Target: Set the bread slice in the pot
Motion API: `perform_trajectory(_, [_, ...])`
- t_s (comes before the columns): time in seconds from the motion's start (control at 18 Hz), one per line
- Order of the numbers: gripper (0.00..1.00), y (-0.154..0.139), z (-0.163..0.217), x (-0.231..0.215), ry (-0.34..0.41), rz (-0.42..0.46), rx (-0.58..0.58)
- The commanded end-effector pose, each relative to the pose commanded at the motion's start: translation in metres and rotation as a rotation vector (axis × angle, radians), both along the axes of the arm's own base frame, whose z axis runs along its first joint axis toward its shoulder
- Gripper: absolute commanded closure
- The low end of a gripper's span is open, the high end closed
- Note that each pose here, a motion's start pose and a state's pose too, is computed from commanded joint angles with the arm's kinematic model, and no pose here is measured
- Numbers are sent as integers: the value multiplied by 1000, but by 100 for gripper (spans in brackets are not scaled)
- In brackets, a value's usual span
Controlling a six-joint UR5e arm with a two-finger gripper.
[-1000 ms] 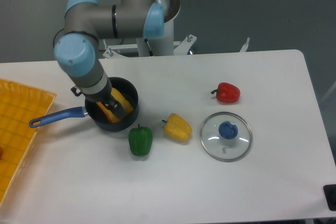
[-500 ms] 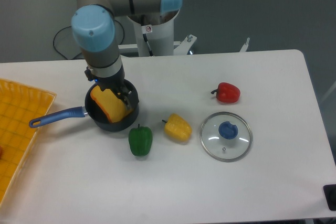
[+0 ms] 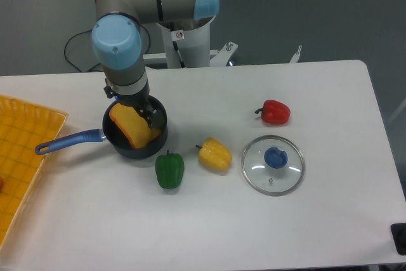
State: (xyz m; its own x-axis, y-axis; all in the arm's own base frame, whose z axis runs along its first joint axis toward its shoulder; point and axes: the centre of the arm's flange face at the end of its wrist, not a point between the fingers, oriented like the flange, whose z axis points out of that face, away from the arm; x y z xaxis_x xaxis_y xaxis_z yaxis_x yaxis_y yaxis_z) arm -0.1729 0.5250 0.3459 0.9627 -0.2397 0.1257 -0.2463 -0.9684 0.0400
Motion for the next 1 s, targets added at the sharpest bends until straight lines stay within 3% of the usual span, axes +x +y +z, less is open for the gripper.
perform_trajectory(0.44, [0, 2, -47, 31, -48, -36, -74])
perform_trajectory(1.0, [0, 19, -70, 41, -54, -26, -116])
